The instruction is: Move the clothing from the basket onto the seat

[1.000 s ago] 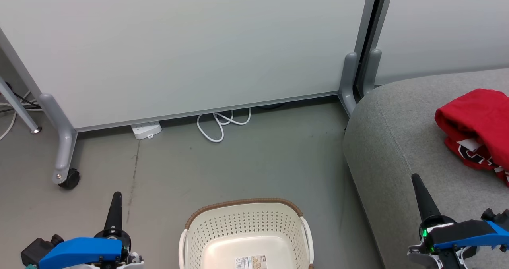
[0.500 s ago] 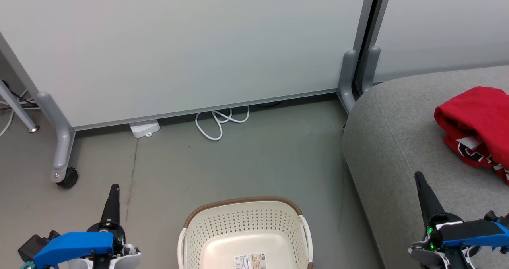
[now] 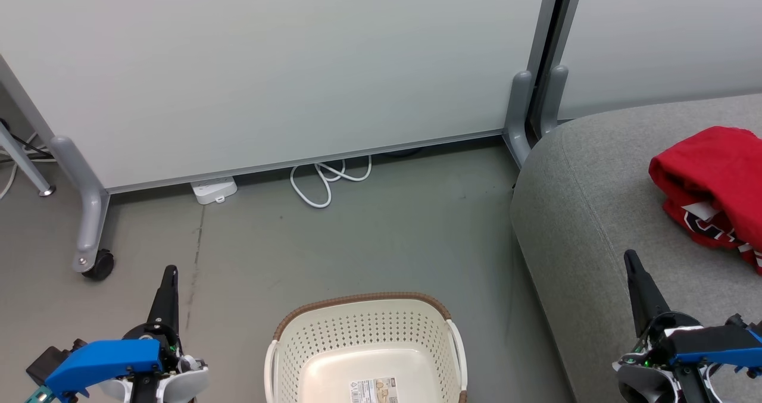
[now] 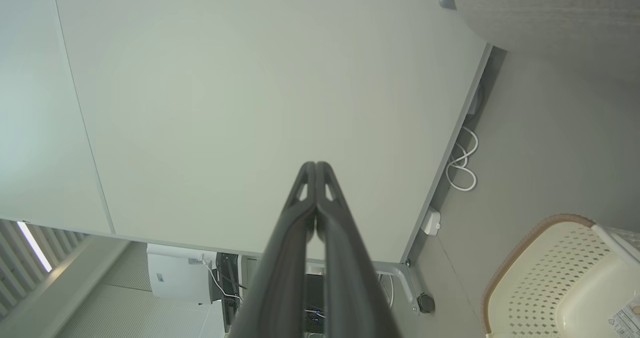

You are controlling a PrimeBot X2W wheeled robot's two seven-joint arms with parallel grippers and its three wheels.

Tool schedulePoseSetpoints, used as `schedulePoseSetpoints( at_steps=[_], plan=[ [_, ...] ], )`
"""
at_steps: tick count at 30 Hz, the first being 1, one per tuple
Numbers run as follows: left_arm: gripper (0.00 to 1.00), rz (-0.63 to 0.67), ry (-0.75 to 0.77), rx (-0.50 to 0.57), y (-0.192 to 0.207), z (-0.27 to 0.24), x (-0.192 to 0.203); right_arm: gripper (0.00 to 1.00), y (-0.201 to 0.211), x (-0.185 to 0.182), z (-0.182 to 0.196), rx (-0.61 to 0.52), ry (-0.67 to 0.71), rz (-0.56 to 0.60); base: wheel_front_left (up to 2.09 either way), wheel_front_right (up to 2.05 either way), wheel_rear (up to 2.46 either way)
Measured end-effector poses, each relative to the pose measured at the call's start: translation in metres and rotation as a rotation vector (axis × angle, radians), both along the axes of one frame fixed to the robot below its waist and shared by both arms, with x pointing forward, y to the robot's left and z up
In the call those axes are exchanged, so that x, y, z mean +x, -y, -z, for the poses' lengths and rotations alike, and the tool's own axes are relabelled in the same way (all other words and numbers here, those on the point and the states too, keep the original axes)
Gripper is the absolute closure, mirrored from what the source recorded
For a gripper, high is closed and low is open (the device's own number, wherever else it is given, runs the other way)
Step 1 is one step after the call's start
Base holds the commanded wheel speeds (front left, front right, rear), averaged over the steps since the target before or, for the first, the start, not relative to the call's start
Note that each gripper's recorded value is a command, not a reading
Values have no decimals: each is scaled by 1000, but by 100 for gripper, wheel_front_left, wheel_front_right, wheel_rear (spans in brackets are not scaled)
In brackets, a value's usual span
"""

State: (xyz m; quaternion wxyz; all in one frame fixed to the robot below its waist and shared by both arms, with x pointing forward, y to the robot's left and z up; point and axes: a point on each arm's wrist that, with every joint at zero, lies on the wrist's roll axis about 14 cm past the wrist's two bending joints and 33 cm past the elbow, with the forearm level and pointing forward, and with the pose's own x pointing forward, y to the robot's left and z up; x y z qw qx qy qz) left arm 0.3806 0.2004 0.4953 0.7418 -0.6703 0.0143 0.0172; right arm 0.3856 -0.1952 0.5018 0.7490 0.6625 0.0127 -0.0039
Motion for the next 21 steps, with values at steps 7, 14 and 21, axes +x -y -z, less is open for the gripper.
schedulePoseSetpoints(
  at_steps=[7,14,21],
  plan=[
    [100,-1,10,-42,-1,-3,2,100,1,1,-1,54,5,4,0,0,0],
    [100,3,24,-84,0,-7,6,100,3,1,-1,104,9,11,0,0,0],
    [100,2,31,-104,0,-8,7,100,4,1,-1,128,11,14,0,0,0]
  ],
)
